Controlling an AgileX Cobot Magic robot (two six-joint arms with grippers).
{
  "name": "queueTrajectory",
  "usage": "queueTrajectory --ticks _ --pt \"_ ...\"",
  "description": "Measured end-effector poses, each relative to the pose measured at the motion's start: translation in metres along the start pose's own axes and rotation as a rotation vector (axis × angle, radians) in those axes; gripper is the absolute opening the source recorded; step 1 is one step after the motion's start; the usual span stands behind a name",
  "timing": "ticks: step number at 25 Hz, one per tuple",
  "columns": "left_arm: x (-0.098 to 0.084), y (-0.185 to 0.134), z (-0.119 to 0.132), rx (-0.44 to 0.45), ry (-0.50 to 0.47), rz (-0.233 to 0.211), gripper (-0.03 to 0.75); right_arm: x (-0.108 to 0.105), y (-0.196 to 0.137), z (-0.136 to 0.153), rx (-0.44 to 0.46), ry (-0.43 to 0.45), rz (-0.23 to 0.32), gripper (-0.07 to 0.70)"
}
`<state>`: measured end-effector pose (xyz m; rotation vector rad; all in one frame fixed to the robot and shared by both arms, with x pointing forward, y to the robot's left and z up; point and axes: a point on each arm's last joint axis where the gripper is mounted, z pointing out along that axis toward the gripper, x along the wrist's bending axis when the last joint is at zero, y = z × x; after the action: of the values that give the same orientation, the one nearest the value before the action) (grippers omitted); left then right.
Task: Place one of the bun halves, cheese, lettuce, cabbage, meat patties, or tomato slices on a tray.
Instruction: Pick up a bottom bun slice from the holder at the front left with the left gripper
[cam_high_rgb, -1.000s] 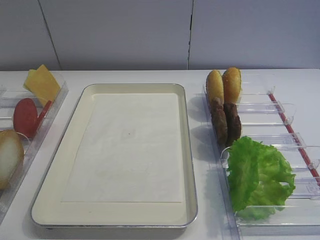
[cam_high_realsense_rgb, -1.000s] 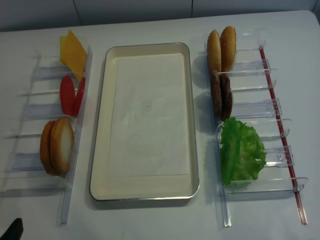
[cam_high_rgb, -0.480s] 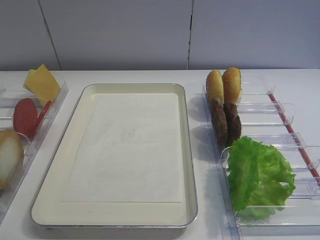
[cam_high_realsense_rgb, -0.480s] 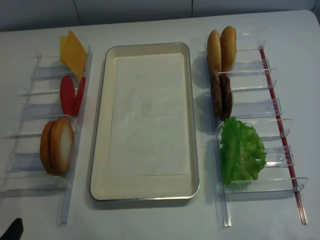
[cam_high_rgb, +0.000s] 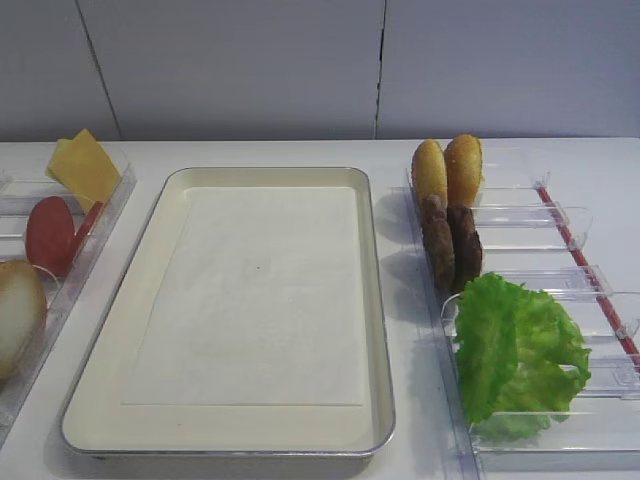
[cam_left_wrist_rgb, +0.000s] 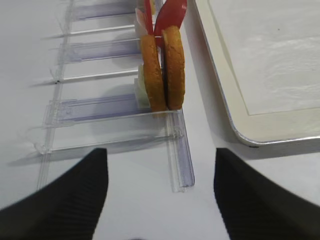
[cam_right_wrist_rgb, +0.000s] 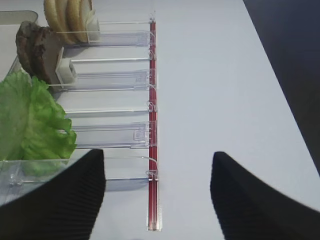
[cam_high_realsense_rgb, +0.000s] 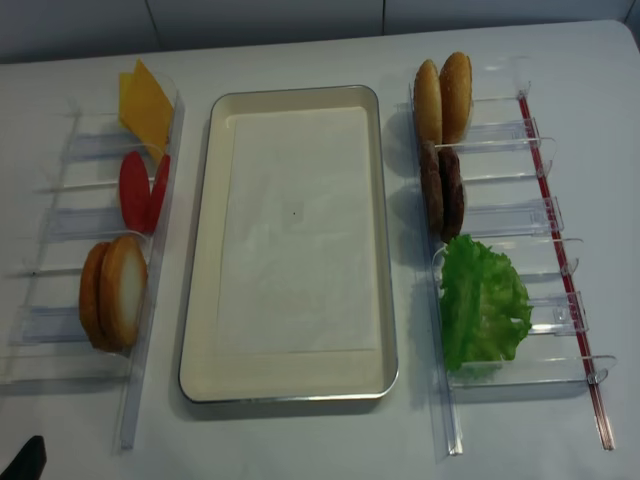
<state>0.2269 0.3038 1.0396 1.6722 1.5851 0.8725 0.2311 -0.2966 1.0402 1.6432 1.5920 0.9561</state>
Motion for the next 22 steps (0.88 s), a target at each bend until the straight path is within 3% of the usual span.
queueTrajectory --ticks 4,11,15,22 --pt "0.000 0.008 -0.005 -0.011 -0.002 0.002 0.461 0.000 0.000 0.000 0.000 0.000 0.000 0.479" --pt "-0.006 0.047 0.016 0.141 -0.077 0.046 0.461 0.000 0.000 0.000 0.000 0.000 0.000 0.479" --pt "-0.013 0.077 0.031 0.165 -0.159 0.025 0.461 0.000 0.000 0.000 0.000 0.000 0.000 0.479" --pt "-0.019 0.124 0.083 0.353 -0.215 -0.025 0.428 0.000 0.000 0.000 0.000 0.000 0.000 0.479"
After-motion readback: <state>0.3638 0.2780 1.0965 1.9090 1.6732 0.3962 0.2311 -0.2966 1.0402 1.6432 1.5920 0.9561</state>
